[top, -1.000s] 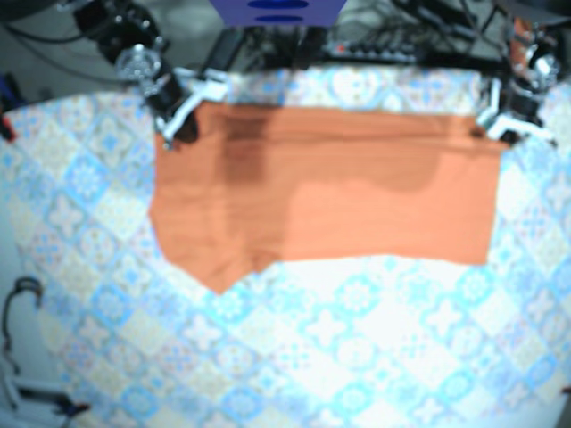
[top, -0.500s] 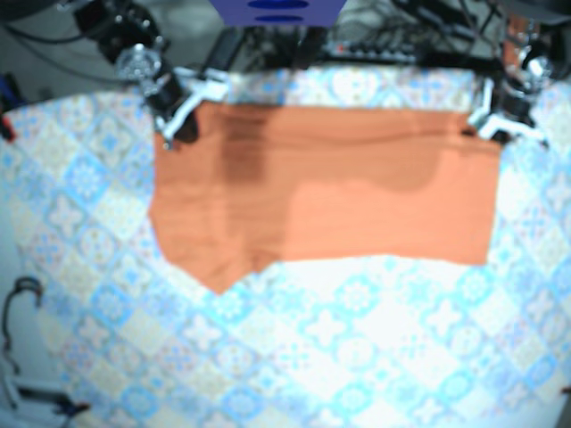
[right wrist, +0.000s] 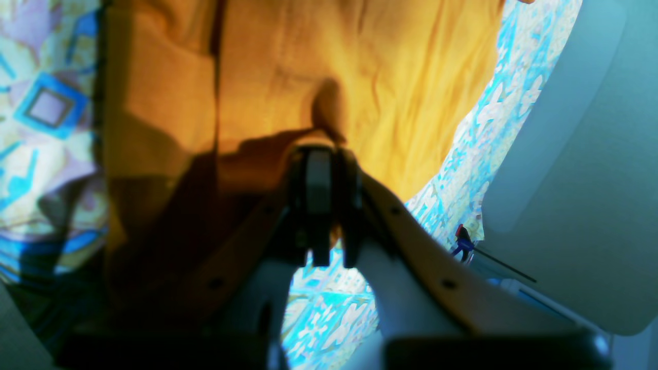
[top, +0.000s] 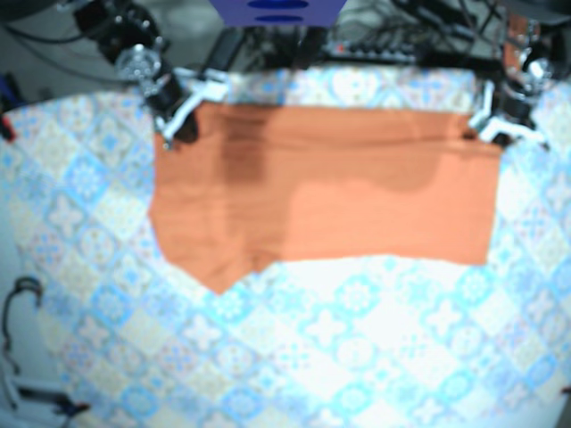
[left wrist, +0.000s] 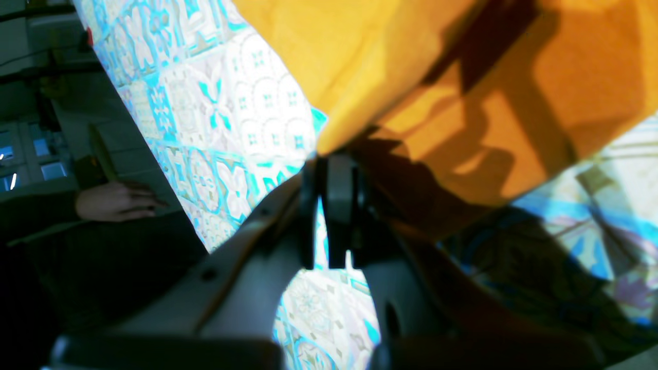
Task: Fold the T-shirt properly
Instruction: 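Lower the shoulder edge and hold it flat with both grippers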
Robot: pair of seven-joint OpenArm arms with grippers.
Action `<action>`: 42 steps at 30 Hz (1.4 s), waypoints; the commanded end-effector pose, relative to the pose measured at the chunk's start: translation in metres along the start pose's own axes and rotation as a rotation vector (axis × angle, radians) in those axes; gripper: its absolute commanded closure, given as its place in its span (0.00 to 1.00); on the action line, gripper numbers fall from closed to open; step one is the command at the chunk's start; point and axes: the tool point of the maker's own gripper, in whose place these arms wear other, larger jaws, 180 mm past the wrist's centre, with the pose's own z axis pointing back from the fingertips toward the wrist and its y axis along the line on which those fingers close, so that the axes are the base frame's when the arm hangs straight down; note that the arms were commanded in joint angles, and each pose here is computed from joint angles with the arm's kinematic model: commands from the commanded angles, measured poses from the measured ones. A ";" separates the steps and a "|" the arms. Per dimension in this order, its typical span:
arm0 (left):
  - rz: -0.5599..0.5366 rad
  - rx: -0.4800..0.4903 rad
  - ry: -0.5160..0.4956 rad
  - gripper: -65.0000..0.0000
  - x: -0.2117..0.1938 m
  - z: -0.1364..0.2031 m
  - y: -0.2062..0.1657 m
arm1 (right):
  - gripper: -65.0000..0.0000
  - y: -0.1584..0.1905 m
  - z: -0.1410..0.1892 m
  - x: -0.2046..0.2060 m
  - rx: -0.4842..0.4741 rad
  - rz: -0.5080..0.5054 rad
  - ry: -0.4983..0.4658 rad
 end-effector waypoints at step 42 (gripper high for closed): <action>-0.018 0.039 -0.006 0.67 -0.001 0.001 0.016 | 0.79 -0.011 0.001 -0.004 -0.037 0.009 0.007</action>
